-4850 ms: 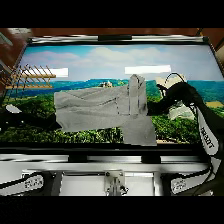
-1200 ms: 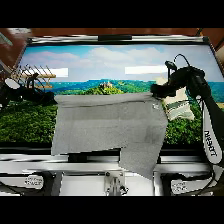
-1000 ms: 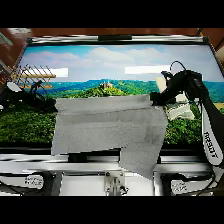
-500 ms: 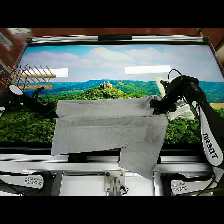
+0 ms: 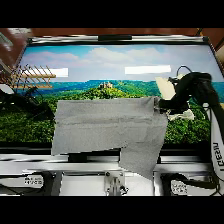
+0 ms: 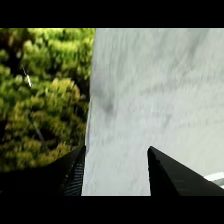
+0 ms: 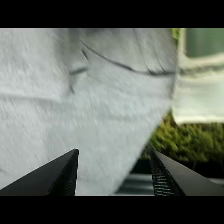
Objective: Fold the shirts.
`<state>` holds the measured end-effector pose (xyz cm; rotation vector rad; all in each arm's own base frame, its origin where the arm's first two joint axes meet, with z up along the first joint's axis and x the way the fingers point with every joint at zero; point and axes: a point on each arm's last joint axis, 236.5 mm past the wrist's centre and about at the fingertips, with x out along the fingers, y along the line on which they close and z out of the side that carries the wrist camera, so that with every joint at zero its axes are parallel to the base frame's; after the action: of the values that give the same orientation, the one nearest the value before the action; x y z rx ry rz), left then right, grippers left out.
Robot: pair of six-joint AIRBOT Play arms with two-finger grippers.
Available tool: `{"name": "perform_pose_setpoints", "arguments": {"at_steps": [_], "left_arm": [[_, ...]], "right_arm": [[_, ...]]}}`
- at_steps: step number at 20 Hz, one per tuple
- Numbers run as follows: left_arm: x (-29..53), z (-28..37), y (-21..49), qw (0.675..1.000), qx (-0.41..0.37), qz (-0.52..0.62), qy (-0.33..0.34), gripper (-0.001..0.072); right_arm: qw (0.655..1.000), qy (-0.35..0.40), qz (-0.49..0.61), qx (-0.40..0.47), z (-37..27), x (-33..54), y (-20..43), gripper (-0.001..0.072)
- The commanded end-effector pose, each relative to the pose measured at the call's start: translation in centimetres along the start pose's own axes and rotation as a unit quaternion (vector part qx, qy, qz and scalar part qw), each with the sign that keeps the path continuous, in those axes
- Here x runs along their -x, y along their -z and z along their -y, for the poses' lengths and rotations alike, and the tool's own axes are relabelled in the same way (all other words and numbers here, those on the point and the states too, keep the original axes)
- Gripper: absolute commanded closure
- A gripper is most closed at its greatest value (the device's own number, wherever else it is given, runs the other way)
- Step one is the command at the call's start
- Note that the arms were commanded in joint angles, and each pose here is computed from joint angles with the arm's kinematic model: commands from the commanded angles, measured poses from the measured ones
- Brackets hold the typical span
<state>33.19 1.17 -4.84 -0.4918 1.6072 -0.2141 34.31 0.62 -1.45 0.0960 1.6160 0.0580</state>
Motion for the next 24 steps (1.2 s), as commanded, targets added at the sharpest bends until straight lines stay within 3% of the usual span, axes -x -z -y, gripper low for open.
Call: {"name": "perform_pose_setpoints", "arguments": {"at_steps": [1,7,12,21,24], "left_arm": [[1.5,-1.3,4.6,1.000,0.016,-0.019,0.006,0.0217],[-3.3,-4.0,14.5,0.997,0.072,-0.016,0.029,0.0216],[-5.4,-4.8,15.6,0.996,0.083,-0.009,0.022,0.0216],[-7.5,-3.9,15.6,0.993,0.105,0.011,0.052,0.0226],[-7.7,-3.5,15.2,0.994,0.097,0.016,0.051,0.0388]], "right_arm": [[0.999,-0.007,-0.013,-0.028,3.6,3.2,3.6,0.0157],[0.992,-0.043,-0.004,-0.120,7.3,2.0,7.4,0.0157],[0.989,-0.085,-0.005,-0.121,5.4,0.7,7.4,0.0157],[0.990,-0.083,-0.003,-0.116,5.5,0.6,7.4,0.0157],[0.990,-0.084,-0.007,-0.117,5.5,0.4,7.5,0.0157]]}}
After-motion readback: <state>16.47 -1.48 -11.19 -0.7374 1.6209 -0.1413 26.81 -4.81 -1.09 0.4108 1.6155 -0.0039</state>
